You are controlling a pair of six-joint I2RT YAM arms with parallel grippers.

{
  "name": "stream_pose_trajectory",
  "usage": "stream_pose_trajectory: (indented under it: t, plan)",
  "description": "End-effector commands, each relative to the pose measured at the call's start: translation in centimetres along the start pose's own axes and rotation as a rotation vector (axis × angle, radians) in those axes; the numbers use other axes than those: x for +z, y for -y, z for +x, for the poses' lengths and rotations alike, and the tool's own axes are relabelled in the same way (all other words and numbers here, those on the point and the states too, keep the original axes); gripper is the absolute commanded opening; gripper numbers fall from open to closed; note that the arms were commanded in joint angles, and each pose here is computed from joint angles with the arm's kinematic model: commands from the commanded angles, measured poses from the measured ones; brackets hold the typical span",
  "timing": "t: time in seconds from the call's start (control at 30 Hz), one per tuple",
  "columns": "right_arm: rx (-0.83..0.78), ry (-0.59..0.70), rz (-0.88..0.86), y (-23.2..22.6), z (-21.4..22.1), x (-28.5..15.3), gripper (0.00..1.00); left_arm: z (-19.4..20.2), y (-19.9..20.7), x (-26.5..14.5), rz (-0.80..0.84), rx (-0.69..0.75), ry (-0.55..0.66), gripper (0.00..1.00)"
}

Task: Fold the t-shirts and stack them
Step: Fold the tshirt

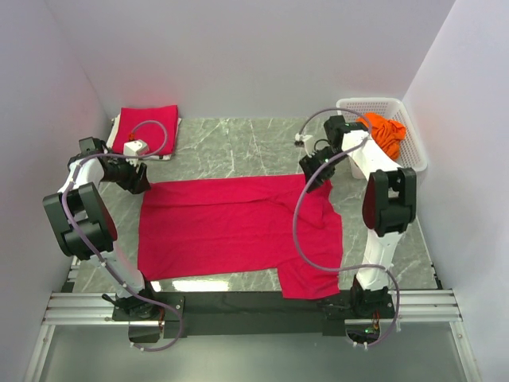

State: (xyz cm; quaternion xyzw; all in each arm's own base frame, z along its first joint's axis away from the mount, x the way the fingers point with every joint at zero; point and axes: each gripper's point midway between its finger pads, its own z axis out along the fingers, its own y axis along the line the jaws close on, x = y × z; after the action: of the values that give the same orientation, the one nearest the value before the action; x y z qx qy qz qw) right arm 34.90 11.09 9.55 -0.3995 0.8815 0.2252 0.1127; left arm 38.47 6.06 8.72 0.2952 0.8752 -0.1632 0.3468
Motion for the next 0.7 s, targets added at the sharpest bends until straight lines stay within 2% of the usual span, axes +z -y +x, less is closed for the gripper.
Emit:
stream_pose_trajectory:
  t: [0.0,0.17,0.33,0.53,0.67]
  plan:
    - [0.188,0.101,-0.017,0.8,-3.9,2.5,0.54,-1.9,-0.1,-0.4,0.005,0.016,0.048,0.61]
    - [0.244,0.109,0.006,1.5,-5.7,5.0,0.55,-1.8,-0.1,-0.5,0.001,0.019,0.043,0.62]
    - [0.262,0.071,0.017,2.0,-5.7,7.8,0.58,-1.8,-0.1,-0.4,0.0,0.016,0.043,0.63]
    - [0.26,0.063,0.012,1.9,-6.0,9.1,0.58,-1.6,-0.2,-0.2,-0.001,0.014,0.038,0.63]
    - [0.243,0.059,-0.022,1.1,-6.3,8.8,0.49,-1.7,-0.4,-0.2,-0.002,0.014,0.037,0.62]
